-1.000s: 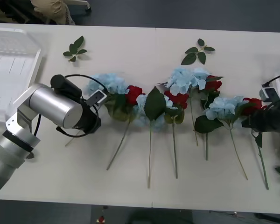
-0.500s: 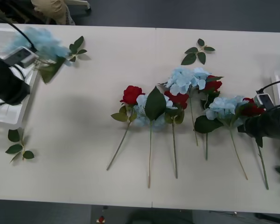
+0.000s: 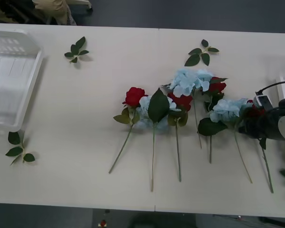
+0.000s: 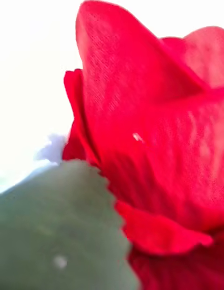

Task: Put the red flowers into the right box and the blue flowers into the left box

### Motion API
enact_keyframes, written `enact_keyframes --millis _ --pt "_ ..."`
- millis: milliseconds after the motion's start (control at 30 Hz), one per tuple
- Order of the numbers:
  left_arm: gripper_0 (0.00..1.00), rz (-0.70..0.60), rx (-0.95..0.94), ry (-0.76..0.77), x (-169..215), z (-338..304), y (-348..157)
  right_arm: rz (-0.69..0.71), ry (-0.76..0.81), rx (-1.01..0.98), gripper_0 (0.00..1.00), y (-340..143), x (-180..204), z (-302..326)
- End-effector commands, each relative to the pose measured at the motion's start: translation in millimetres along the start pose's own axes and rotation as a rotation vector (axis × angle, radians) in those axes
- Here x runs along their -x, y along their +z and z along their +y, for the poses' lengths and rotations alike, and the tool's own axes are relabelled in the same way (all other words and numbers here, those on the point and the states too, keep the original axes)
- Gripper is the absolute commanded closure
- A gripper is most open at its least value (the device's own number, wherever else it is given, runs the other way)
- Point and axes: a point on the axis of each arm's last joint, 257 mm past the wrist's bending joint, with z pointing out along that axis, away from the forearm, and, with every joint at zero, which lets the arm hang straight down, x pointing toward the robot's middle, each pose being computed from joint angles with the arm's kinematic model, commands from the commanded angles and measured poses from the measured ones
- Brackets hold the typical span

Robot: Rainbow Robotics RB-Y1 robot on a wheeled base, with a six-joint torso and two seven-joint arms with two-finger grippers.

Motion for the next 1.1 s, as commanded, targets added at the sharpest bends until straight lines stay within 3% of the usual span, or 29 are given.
enact_keyframes --millis 33,100,233,300,333,367,400,467,633,733,933,1100 --pt "1.00 0.058 0.012 0.055 -17 3 18 0.002 -0.048 -0.016 0.82 -2 -1 -11" --pt "1.00 0.116 0.024 0.094 -31 -2 28 0.000 -0.048 -0.014 0.98 -2 0 -10" --pt "1.00 0.157 0.035 0.150 -41 -10 43 -0.002 -0.042 -0.016 1.00 -2 2 -12" --pt "0.75 0.151 0.025 0.146 -40 -13 44 -0.002 -0.042 -0.020 1.00 -2 4 -15" --pt "0.42 0.142 0.011 0.147 -38 -18 45 0.000 -0.039 -0.019 1.00 -1 4 -15" --pt "0.20 0.129 -0.004 0.144 -34 -22 45 -0.005 -0.039 -0.018 1.00 -2 7 -15" --pt "0.10 0.122 -0.015 0.144 -33 -25 45 -0.005 -0.034 -0.020 1.00 -3 7 -17" --pt "0.04 0.109 -0.033 0.146 -30 -30 45 -0.010 -0.032 -0.020 1.00 -4 12 -17" --pt "0.02 0.016 -0.155 0.078 -12 -47 32 0.001 0.011 -0.010 1.00 -17 25 -22" --pt "0.02 -0.120 -0.330 0.040 13 -69 3 0.009 0.046 0.008 1.00 -31 36 -24" --pt "0.02 -0.485 -0.697 0.012 93 -128 -103 -0.041 0.068 0.044 1.00 -74 73 -14" --pt "0.02 -0.567 -0.803 -0.040 145 -170 -161 -0.128 0.075 0.067 1.00 -107 109 -12"
